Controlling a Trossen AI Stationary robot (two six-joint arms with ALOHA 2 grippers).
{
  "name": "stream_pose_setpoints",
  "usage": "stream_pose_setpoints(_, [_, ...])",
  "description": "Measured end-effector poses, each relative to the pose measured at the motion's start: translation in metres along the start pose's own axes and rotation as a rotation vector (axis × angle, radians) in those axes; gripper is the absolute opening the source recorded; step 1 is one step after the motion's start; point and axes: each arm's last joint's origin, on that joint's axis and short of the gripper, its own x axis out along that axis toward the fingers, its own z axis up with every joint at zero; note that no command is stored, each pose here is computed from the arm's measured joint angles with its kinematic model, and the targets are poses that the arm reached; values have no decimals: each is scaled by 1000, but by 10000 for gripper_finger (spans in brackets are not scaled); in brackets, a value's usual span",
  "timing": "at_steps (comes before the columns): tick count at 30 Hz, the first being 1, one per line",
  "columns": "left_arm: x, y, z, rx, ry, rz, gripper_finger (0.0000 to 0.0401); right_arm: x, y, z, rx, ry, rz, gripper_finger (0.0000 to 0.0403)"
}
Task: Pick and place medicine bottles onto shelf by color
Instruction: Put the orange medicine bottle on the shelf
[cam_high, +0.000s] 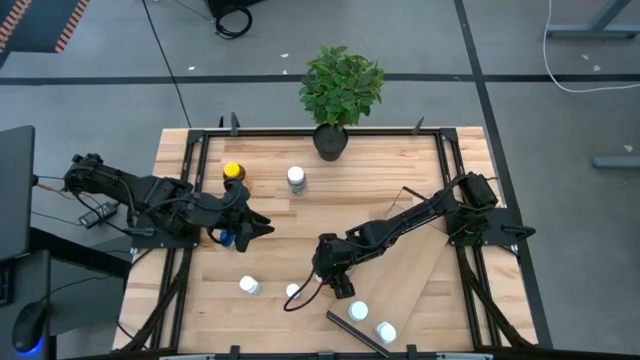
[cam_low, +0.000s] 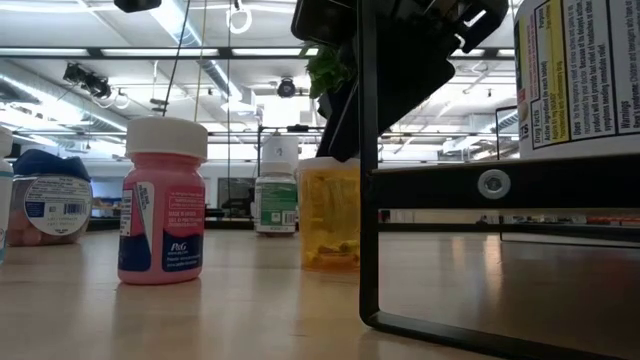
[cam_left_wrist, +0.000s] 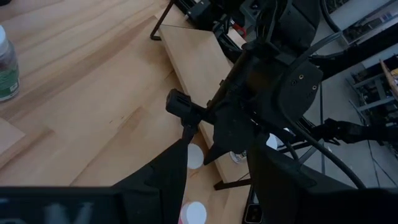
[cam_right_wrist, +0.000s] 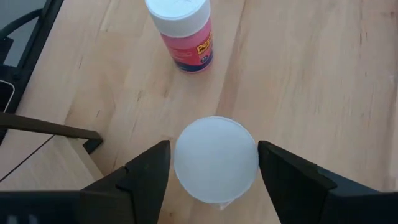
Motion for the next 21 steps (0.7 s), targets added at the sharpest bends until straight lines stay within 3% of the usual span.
stream_pose_setpoints(7, [0,0,0,0,0,0,172,0,1,0,0,-2,2,222])
stream_pose_setpoints(21, [0,0,0,2,0,-2,172,-16,3,12,19,-22,1,216])
